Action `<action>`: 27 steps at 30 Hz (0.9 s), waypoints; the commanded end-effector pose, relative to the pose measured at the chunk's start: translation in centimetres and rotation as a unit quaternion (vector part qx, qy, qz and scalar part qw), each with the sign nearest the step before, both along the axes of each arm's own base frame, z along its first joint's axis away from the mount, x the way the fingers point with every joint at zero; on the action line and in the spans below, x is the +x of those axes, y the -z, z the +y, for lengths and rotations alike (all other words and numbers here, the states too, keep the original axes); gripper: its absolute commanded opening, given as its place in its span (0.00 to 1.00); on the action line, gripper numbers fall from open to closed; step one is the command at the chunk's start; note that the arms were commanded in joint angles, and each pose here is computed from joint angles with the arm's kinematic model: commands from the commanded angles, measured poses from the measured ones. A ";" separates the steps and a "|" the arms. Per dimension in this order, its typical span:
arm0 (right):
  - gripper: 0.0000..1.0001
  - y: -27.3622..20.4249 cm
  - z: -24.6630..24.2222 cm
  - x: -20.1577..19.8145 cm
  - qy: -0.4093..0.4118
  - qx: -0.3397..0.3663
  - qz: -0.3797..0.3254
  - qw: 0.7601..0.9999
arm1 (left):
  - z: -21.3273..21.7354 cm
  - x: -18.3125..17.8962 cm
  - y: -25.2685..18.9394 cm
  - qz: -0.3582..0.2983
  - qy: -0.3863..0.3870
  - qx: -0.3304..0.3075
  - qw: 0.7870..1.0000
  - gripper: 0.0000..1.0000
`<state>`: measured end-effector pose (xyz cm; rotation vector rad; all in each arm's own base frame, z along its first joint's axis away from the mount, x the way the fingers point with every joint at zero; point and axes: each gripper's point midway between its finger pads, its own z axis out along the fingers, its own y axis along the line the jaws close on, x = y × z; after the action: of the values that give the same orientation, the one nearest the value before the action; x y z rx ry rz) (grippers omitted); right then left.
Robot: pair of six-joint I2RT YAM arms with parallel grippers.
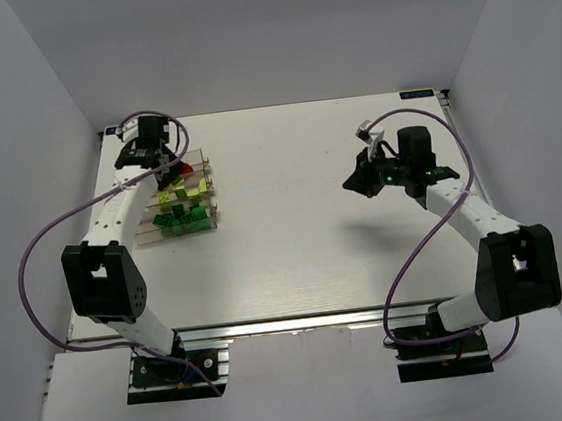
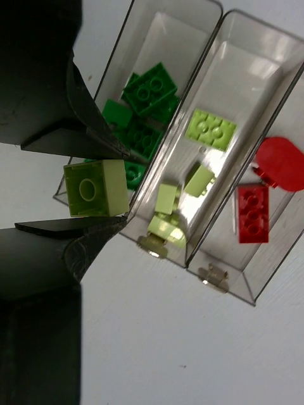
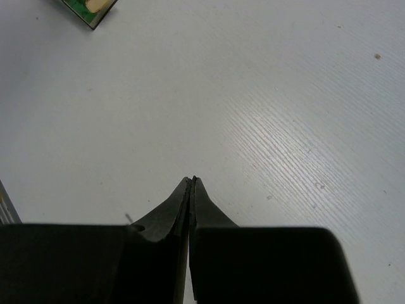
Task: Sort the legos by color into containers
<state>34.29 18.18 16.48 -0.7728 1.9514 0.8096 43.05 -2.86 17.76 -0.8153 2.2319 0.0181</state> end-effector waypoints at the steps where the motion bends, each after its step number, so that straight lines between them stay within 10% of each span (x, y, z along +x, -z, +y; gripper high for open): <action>1: 0.02 -1.7 0.4 1.0 -0.004 -0.008 -0.027 1.000 | 2.2 0.0 -1.0 -0.007 0.007 0.021 1.000 0.05; 27: 0.09 -0.6 0.3 1.7 -0.003 -0.024 -0.020 0.999 | 7.9 5.8 5.2 0.037 -0.027 0.082 0.996 0.08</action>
<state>34.99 18.14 15.51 -0.7911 1.9909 0.7712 47.36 4.19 11.02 -0.7773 2.3150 0.2458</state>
